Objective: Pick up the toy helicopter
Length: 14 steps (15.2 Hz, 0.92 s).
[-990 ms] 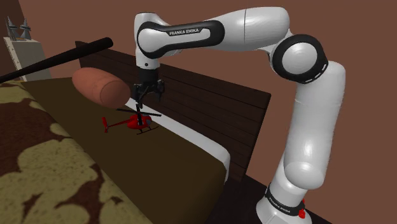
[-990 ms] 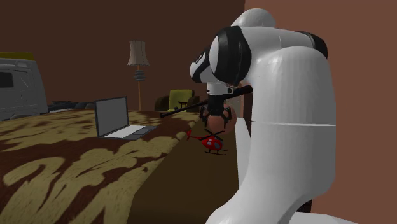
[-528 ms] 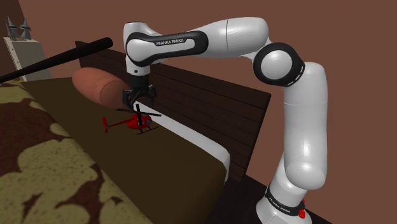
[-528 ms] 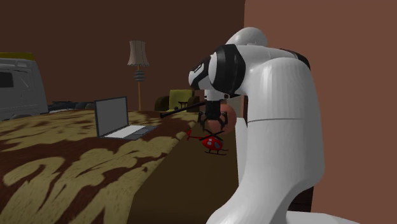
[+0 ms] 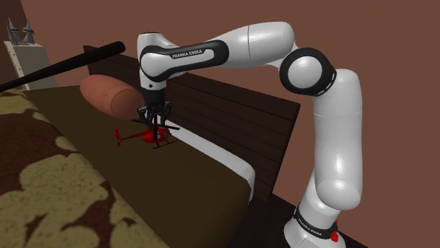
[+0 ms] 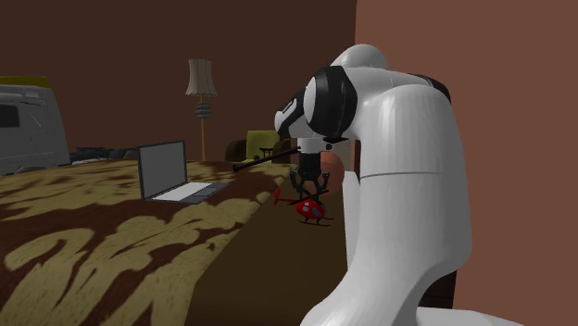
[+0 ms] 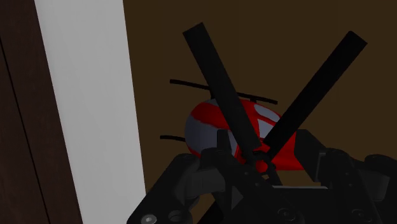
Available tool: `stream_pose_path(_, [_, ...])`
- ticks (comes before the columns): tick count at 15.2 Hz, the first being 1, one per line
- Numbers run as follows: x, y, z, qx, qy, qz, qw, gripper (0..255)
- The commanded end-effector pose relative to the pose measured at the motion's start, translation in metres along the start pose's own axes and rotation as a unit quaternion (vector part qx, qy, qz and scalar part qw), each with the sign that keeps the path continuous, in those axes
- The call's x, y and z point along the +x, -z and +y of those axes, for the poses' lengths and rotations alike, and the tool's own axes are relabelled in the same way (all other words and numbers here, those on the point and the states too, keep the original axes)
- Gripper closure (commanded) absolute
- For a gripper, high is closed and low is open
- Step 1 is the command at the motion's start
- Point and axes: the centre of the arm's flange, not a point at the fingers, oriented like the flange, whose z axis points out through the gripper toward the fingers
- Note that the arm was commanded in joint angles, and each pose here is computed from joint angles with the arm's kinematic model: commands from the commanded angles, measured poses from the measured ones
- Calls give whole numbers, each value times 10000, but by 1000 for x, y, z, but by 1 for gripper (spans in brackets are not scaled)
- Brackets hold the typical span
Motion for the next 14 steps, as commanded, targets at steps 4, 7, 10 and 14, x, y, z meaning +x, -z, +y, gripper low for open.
stream_pose_path(4, [0,-2,0,0,3,-9,10000,255])
stream_pose_path(7, [-1,-1,0,-1,2,-9,10000,255])
stream_pose_path(10, [-1,15,0,-1,3,-9,10000,255])
stream_pose_path(14, [-1,36,0,-1,2,-9,10000,255])
